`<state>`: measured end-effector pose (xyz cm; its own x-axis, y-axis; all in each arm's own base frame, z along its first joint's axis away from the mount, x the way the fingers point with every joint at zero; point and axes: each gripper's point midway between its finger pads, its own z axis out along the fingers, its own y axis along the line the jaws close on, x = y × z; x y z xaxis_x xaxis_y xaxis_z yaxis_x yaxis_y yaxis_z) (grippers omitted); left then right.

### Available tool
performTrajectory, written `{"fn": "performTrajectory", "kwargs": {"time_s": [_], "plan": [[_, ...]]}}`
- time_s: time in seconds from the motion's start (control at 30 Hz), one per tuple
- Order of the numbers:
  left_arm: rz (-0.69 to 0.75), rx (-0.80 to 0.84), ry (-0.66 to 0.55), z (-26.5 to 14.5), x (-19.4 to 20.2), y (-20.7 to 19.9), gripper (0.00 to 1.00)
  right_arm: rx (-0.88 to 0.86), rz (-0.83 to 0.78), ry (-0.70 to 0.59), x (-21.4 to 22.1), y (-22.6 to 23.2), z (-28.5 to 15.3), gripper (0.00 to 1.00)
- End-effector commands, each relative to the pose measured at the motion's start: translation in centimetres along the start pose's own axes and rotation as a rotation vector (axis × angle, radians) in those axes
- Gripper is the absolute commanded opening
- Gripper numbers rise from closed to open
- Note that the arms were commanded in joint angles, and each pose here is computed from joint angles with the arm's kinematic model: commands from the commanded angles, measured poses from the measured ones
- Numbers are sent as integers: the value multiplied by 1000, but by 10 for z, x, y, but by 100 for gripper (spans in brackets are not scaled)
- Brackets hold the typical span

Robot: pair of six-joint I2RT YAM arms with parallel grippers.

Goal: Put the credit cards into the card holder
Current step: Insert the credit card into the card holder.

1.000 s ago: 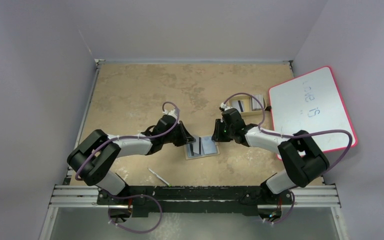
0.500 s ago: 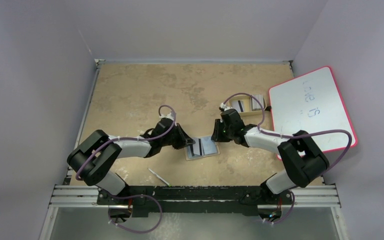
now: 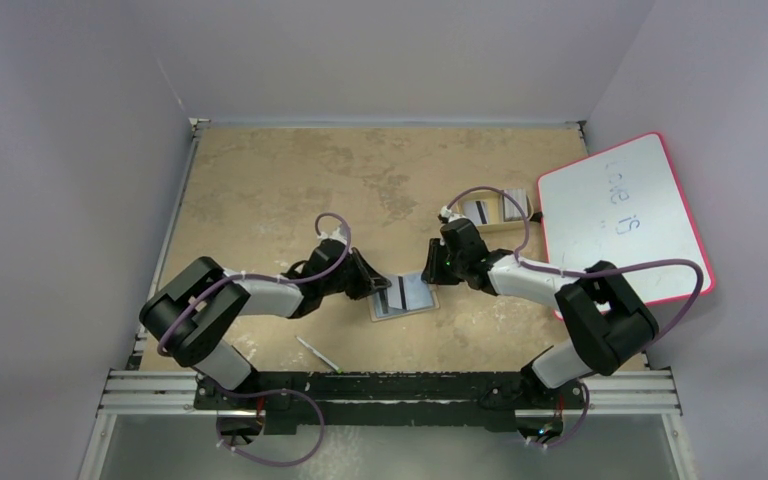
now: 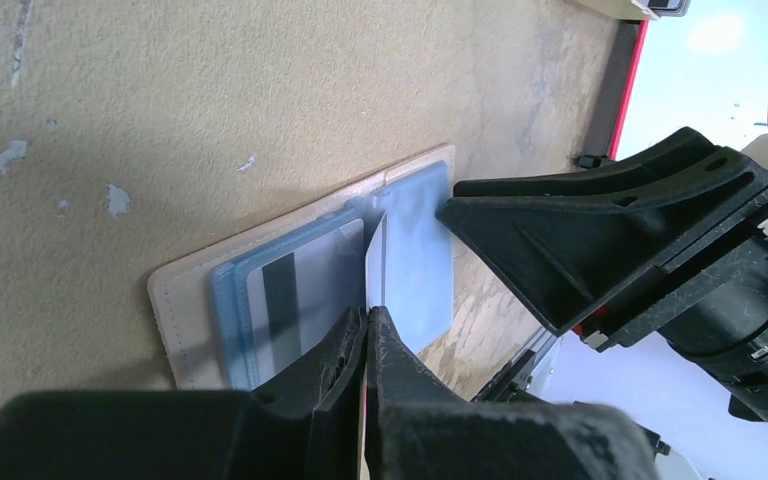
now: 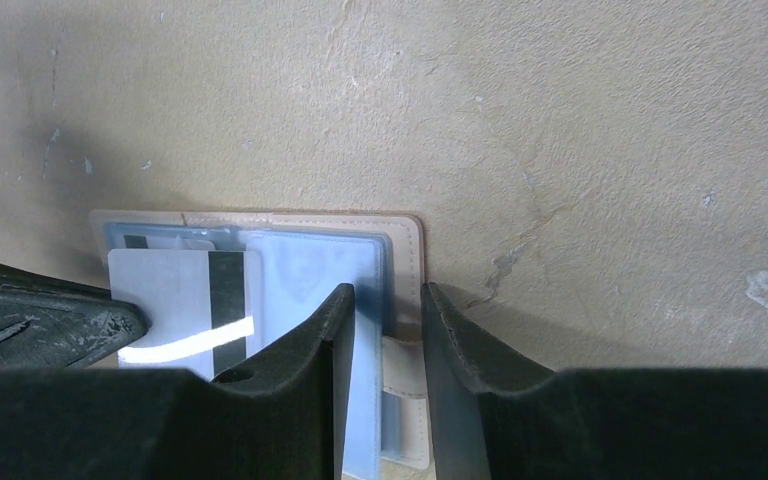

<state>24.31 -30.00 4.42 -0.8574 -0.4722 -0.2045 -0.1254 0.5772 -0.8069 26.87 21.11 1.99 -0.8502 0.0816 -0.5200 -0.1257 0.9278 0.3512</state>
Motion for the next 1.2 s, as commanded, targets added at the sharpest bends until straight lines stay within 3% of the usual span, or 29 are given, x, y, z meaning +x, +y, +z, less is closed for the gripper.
{"fn": "performTrajectory", "kwargs": {"time_s": [0.0, 0.17, 0.53, 0.97, 1.17], "plan": [[27, 22, -36, 2, -7, 0, 0, 12, 4, 34, 13, -2, -2, 33], [31, -13, -66, 2, -10, 11, 0, 15, 5, 30, 13, -2, -3, 33], [8, 98, -95, 9, -10, 2, 0, -2, 18, 28, 16, 0, -4, 34], [114, 4, -114, 19, 0, 12, 0, -55, 70, -39, -2, 16, -17, 38], [147, -9, -126, 8, -5, 1, 21, -32, 72, -51, -6, 13, -26, 44]]}}
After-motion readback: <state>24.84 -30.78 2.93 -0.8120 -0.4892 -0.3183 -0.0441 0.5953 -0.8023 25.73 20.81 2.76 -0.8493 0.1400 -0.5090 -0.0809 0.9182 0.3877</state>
